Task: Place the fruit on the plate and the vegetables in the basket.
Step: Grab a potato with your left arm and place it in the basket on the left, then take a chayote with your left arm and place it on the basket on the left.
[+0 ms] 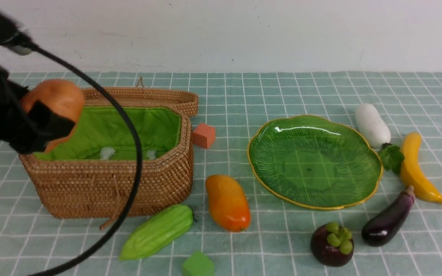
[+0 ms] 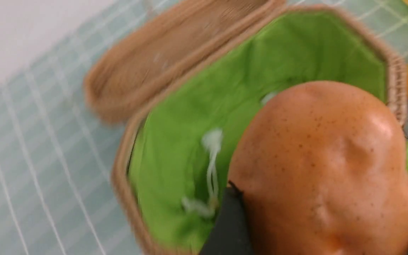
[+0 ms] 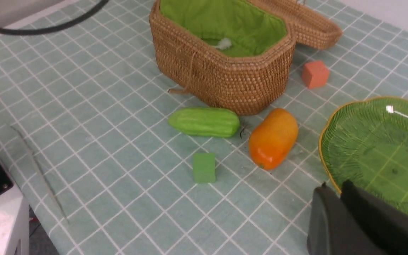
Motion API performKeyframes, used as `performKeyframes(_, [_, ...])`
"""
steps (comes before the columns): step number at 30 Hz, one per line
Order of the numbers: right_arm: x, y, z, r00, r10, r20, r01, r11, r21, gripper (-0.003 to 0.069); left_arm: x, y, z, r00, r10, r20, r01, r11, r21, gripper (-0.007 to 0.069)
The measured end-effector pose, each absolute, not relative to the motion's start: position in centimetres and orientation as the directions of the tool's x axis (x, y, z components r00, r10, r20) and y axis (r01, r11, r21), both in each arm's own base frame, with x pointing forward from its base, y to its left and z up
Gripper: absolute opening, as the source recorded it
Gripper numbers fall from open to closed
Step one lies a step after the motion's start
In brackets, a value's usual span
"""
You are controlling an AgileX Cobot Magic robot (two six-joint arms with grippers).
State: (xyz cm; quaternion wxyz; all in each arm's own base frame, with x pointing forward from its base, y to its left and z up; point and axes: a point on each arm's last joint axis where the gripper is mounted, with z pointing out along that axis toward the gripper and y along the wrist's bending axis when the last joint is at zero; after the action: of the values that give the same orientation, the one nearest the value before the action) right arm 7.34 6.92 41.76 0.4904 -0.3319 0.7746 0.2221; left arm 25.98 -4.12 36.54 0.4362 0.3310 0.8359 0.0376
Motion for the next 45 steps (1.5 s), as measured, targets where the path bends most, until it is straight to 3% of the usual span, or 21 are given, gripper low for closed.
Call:
performKeyframes(7, [7.3,6.9,41.7,-0.336,-0.267,-0.903,-0.719,0.692,0.062,0.0056,33.4,-6.6,32.4,-0.401,0.748,-0.528,0.641,0.641,0.422,0.0592])
performKeyframes(12, [7.3,6.9,41.7,-0.341,-0.263,-0.903,-0.717,0.694,0.068,0.0056,35.4,-6.8,29.9,-0.447,0.759,-0.473,0.655,0.638,0.405,0.0592])
performKeyframes(20, [7.4,6.9,41.8,-0.335,-0.254,-0.907,-0.713,0.697,0.068,0.0056,34.7,-6.6,30.9,-0.456,0.749,-0.481,0.648,0.65,0.397,0.0666])
performKeyframes(23, [7.5,6.9,42.0,-0.324,-0.241,-0.915,-0.709,0.702,0.066,0.0056,33.4,-6.7,32.5,-0.476,0.703,-0.528,0.626,0.693,0.358,0.0648])
performKeyframes(27, [7.5,6.9,42.0,-0.321,-0.237,-0.917,-0.707,0.704,0.065,0.0058,32.1,-6.7,34.6,-0.465,0.655,-0.596,0.592,0.73,0.34,0.0538])
performKeyframes(30, [7.5,6.9,41.9,-0.325,-0.242,-0.914,-0.709,0.702,0.067,0.0061,31.3,-6.5,35.6,-0.456,0.654,-0.604,0.585,0.732,0.35,0.038])
performKeyframes(31, [7.5,6.9,41.9,-0.326,-0.242,-0.914,-0.709,0.702,0.067,0.0061,31.2,-6.5,35.6,-0.459,0.653,-0.602,0.586,0.732,0.348,0.038])
performKeyframes(32, [7.4,6.9,41.9,-0.331,-0.248,-0.911,-0.712,0.699,0.068,0.0062,30.7,-6.6,35.5,-0.483,0.653,-0.582,0.606,0.73,0.316,0.0289])
performKeyframes(33, [7.4,6.9,41.9,-0.331,-0.249,-0.91,-0.712,0.699,0.068,0.0064,30.6,-6.7,35.5,-0.488,0.65,-0.582,0.608,0.732,0.307,0.0278])
performKeyframes(36, [6.9,6.7,41.8,-0.333,-0.259,-0.907,-0.717,0.694,0.065,0.0067,28.7,-8.6,35.0,-0.526,0.669,-0.524,0.681,0.701,0.212,0.0049])
performKeyframes(38, [6.6,6.6,41.9,-0.328,-0.26,-0.908,-0.719,0.693,0.061,0.0068,27.7,-9.8,34.4,-0.528,0.688,-0.498,0.714,0.677,0.177,-0.0008])
performKeyframes(41, [5.4,6.1,41.9,-0.315,-0.268,-0.911,-0.727,0.685,0.05,0.007,25.3,-12.2,32.4,-0.562,0.708,-0.428,0.752,0.653,0.093,-0.0013])
performKeyframes(45, [3.5,5.3,42.0,-0.285,-0.27,-0.92,-0.738,0.674,0.031,0.0073,23.2,-14.2,28.2,-0.633,0.683,-0.365,0.723,0.69,0.038,-0.0013])
